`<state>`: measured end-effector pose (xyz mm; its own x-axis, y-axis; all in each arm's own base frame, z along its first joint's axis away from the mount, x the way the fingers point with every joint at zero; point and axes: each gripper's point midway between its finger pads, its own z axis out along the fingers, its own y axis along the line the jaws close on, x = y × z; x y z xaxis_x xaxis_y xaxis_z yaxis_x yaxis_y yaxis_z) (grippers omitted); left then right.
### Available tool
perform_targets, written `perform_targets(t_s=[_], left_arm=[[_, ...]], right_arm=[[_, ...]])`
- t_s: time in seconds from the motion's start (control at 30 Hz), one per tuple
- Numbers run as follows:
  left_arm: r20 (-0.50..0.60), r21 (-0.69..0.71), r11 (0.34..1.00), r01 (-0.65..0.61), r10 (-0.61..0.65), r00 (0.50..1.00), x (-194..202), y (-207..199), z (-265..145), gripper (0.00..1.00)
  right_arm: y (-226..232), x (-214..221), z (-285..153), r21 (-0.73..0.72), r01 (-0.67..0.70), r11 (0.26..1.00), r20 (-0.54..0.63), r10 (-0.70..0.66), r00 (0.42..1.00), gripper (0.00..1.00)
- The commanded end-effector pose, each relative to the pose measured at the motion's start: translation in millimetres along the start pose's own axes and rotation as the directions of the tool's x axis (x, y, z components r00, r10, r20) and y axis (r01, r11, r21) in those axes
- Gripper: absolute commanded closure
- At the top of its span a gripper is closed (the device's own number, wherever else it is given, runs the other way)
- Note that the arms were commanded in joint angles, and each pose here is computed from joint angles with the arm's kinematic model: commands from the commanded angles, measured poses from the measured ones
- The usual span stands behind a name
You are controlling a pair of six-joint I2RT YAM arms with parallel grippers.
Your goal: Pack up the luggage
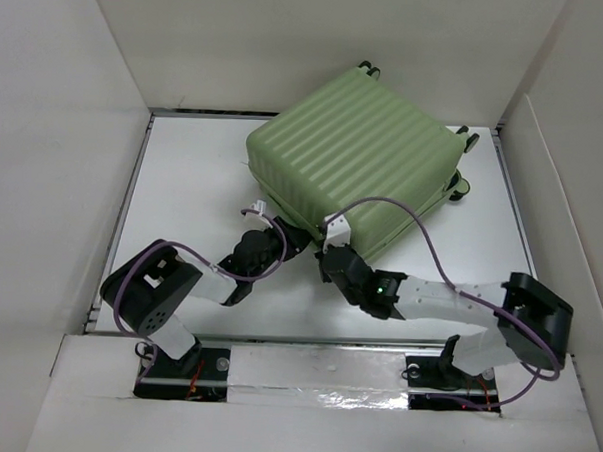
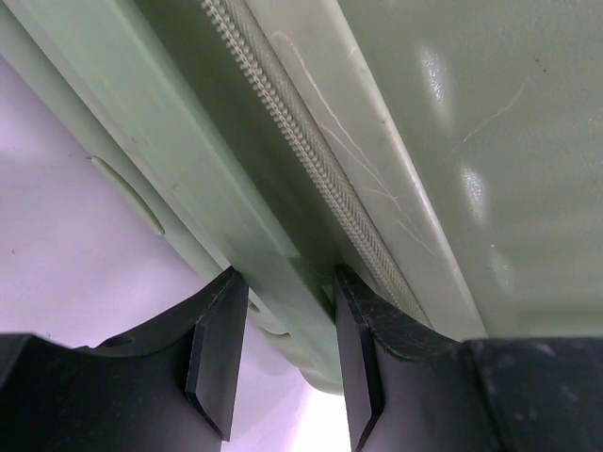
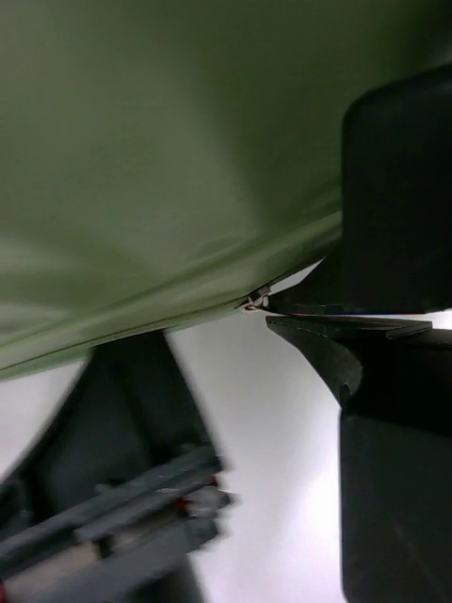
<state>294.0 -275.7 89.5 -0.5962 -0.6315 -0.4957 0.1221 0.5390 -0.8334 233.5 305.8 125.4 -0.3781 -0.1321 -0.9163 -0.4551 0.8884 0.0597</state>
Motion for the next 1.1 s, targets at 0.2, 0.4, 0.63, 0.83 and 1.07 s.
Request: perform_targets(t_s=[0.2, 0.4, 0.63, 0.83, 1.07], left_arm=[[-0.056, 0.120, 0.971, -0.204, 0.212, 0.976, 9, -36, -10, 0.61], [0.041, -0.026, 0.965, -0.259, 0.260, 0.965, -37, -10, -43, 0.20], [0.444, -0.117, 0.979, -0.166, 0.201, 0.873, -178, -54, -87, 0.18], [0.577, -0.005, 1.000, 0.012, -0.007, 0.817, -270, -57, -77, 0.22], [0.486, -0.062, 0.996, 0.067, -0.028, 0.873, -274, -8, -49, 0.29]], right_arm=[[107, -86, 6, -0.363, -0.047, 0.931, 0.179, 0.119, 0.977, 1.00], [83, -58, -32, -0.420, -0.055, 0.906, 0.145, 0.126, 0.981, 1.00], [72, -39, -66, -0.494, -0.078, 0.866, 0.097, 0.144, 0.985, 1.00], [64, -35, -96, -0.525, -0.067, 0.849, 0.069, 0.120, 0.990, 1.00], [8, -24, -129, -0.460, -0.072, 0.885, 0.073, 0.118, 0.990, 1.00]])
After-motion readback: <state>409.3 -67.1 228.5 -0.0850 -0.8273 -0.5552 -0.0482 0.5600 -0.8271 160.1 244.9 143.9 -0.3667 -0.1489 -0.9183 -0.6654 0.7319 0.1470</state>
